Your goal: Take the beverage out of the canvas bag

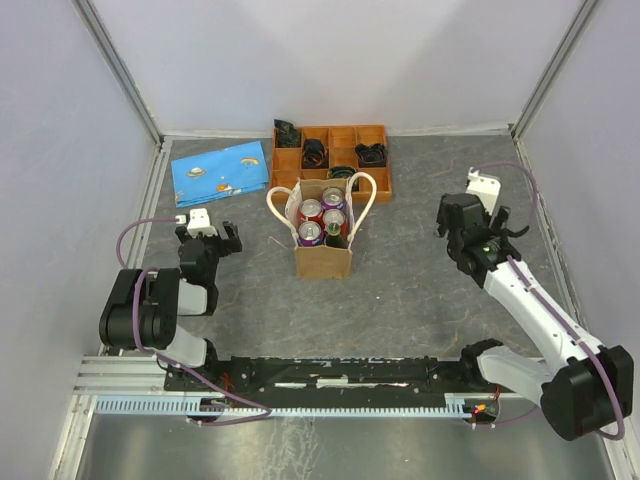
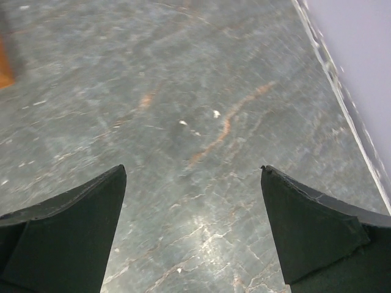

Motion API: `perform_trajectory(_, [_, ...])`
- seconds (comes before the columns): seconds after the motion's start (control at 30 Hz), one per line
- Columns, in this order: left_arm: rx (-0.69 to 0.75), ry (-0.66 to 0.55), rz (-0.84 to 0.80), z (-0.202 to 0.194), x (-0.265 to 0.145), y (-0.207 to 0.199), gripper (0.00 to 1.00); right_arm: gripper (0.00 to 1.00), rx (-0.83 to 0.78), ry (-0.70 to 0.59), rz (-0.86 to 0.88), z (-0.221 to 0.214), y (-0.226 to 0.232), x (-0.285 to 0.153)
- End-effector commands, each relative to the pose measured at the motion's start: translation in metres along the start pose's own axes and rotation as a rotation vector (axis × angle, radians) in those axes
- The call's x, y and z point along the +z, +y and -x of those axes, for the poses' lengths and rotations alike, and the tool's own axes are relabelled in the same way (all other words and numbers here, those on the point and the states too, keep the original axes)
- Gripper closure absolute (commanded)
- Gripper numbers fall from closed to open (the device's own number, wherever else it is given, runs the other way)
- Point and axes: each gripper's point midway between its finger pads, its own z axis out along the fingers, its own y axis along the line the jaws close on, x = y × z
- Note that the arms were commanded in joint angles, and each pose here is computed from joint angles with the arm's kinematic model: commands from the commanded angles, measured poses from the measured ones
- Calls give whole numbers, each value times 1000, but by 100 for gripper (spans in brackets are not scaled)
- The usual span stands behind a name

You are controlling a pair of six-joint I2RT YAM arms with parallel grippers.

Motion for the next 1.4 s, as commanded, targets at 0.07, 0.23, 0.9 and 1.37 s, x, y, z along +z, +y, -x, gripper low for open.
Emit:
perform_trajectory(0.07, [46, -50, -19, 16, 7, -3, 1, 1, -106, -176, 210, 64, 63, -47])
perform_trajectory(0.23, [46, -50, -19, 16, 7, -3, 1, 5, -155, -296, 376, 89, 117, -99])
perform_trajectory(0.9, [46, -49, -19, 15, 7, -3, 1, 35, -398, -229, 904, 67, 296, -187])
perform_trajectory(1.37, [46, -51, -20, 16, 7, -3, 1, 26, -435, -96, 879, 15, 303, -164])
